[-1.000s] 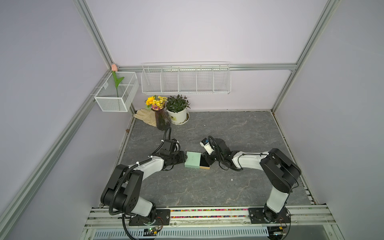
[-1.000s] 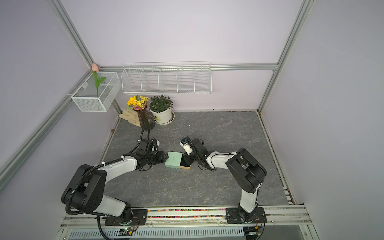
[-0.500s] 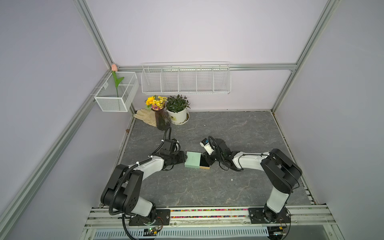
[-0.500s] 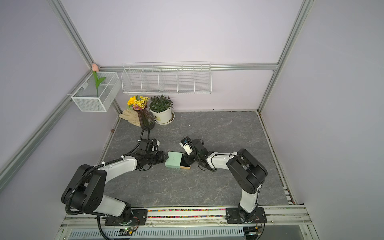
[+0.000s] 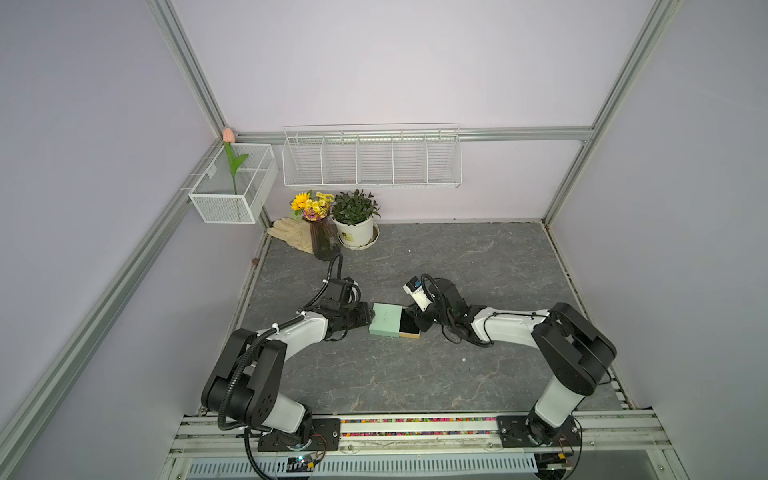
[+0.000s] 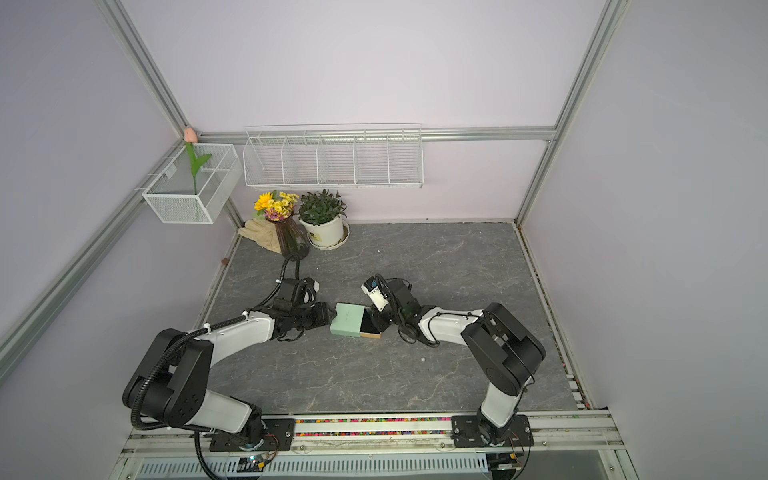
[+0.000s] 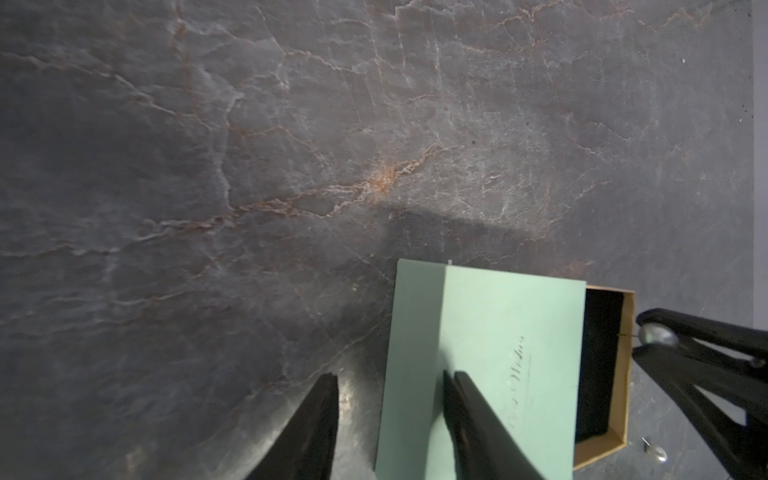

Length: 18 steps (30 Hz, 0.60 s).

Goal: Place the earrings into the drawer-style jewelry box
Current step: Insert the earring into the inner lining.

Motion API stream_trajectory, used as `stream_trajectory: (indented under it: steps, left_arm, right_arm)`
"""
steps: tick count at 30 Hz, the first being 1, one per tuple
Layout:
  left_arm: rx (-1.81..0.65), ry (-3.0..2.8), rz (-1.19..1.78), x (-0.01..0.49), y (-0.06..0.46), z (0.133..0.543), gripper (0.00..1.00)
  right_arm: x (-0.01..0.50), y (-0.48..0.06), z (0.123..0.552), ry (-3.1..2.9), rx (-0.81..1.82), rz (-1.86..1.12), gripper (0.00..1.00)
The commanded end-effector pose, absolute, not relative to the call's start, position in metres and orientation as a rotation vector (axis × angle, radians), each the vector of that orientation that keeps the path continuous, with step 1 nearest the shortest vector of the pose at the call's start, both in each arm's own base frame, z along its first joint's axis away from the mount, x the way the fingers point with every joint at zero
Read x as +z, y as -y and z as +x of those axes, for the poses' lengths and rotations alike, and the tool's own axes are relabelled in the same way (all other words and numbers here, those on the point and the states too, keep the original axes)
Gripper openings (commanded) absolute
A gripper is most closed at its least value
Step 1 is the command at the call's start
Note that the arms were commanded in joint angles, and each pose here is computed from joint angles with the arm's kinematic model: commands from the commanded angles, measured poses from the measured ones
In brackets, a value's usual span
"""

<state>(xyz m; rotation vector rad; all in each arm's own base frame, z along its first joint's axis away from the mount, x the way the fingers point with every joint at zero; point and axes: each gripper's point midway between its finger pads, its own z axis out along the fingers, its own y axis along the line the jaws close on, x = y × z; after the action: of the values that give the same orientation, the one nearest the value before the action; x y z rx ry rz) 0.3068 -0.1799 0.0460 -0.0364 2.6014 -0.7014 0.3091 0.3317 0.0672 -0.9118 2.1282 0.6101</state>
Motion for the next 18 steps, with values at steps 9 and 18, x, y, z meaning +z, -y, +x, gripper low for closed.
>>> stream_trajectory:
  steps: [9,18]
  left_arm:
    - [-0.655,-2.629,-0.045,0.04,0.175,0.305,0.46]
    - [-0.654,-2.63,-0.041,0.04,0.175,0.305,0.46]
  right_arm:
    - [0.053,-0.337,0.309,-2.155,0.601,-0.951,0.07]
    - [0.055,-0.342,0.315,-2.15,0.599,-0.949,0.07]
